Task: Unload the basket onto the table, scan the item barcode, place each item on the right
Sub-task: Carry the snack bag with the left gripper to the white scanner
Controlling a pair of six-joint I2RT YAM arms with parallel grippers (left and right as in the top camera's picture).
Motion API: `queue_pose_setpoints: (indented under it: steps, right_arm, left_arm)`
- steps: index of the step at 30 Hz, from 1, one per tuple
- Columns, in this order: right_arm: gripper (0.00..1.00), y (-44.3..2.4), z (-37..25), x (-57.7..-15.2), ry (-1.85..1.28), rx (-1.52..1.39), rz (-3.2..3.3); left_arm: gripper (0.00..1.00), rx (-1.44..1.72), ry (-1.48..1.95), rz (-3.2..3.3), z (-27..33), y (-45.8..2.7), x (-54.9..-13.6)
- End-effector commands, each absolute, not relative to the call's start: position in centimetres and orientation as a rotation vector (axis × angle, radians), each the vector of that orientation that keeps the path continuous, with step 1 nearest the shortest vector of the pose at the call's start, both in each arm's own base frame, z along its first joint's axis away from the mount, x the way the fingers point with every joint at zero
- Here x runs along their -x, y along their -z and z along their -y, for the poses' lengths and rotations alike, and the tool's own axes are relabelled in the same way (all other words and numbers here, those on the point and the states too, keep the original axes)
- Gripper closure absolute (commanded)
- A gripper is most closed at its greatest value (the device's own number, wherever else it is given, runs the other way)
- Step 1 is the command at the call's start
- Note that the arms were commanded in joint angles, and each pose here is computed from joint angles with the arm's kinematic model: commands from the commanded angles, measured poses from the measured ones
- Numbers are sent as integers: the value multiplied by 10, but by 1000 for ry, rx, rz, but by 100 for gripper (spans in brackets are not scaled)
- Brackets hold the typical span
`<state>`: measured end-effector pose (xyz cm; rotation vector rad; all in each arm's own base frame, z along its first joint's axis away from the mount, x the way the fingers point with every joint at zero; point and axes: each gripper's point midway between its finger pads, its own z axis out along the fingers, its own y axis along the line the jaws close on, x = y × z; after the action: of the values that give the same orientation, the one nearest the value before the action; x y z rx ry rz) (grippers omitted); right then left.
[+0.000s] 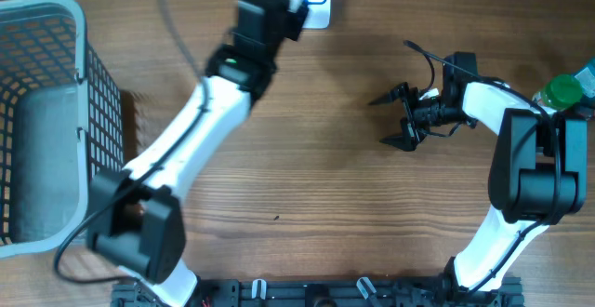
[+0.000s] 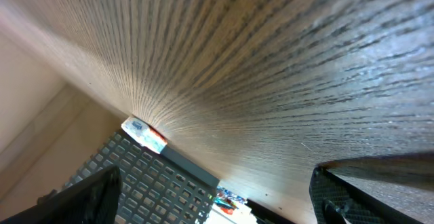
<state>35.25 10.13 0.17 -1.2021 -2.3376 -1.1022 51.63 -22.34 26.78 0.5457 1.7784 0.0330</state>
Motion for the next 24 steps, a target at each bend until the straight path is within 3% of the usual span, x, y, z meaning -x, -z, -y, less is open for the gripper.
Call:
queue_pose_setpoints:
  steps: [1,6,24]
  right_arm:
    - [9,131,-6,-262,183,1386,2462]
    - [9,133,-4,-271,206,1394,2498]
    - [8,137,-2,-292,260,1420,2576]
  left_arm:
    - [96,-733,-378,-1717,234,-237,-529]
    - [96,-864,-611,-1645,234,-213,-543]
    - [96,-1289,-713,-1407,293,-143,-546]
